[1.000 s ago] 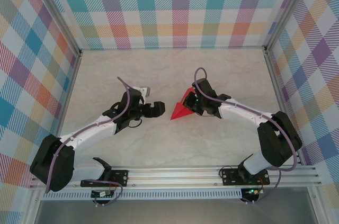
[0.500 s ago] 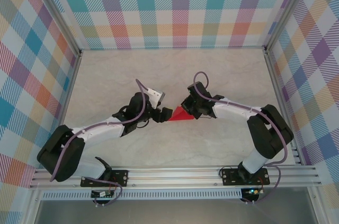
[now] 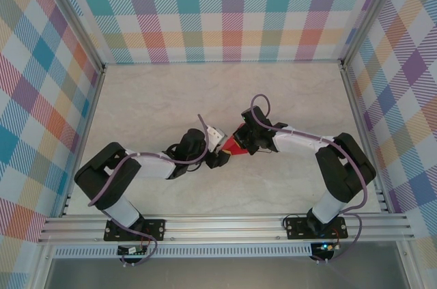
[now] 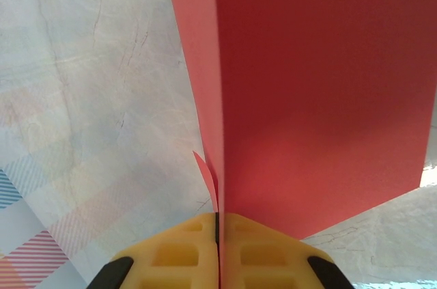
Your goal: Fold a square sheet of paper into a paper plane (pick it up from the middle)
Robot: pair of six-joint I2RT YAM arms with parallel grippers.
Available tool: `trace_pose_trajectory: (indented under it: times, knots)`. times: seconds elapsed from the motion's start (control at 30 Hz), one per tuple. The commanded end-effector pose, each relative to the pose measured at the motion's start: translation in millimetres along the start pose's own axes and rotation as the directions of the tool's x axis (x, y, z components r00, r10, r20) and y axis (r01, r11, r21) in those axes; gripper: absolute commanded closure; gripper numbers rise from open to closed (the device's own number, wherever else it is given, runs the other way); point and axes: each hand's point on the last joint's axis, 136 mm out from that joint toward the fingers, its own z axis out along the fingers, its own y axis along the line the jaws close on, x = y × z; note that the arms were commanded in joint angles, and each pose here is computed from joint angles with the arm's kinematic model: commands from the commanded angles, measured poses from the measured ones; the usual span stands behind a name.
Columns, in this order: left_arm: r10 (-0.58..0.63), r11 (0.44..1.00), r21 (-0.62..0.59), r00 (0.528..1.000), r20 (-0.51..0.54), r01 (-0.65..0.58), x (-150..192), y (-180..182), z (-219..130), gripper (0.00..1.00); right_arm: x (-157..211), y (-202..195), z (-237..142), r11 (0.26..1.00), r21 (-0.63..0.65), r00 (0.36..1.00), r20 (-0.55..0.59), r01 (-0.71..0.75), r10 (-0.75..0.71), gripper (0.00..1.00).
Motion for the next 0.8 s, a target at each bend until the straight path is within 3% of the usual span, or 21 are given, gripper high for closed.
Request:
trace_pose_trajectory:
  times: [0.0, 0.23, 0.5, 0.67, 0.77]
  knots:
    - [0.057, 0.998, -0.01, 0.996, 0.072, -0.056, -16.6, -4.7, 10.3, 0.44, 6.0, -4.7, 1.6, 1.0, 0.006, 1.0, -0.025, -0.017, 0.017, 0.94]
    - [0.024, 0.998, -0.06, 0.995, 0.102, -0.018, -13.2, 4.0, 20.9, 0.56, 9.9, -6.2, 2.2, 1.0, 0.006, 0.998, -0.047, -0.028, 0.028, 0.93]
    - [-0.018, 0.999, -0.035, 0.994, 0.103, 0.022, -6.4, 1.0, 23.2, 0.72, 11.2, -8.9, 1.0, 0.999, 0.008, 0.998, -0.055, -0.037, 0.037, 0.89]
    - [-0.041, 0.999, -0.011, 0.995, 0.09, 0.042, -0.4, -3.1, 23.6, 0.83, 7.1, -6.0, -5.0, 1.0, -0.009, 0.999, -0.045, -0.023, 0.023, 0.81]
    - [-0.065, 0.998, -0.001, 0.994, 0.084, 0.066, 3.6, -4.0, 24.2, 0.85, 1.2, -2.3, -16.4, 0.999, -0.039, 1.0, -0.017, 0.02, -0.02, 0.71]
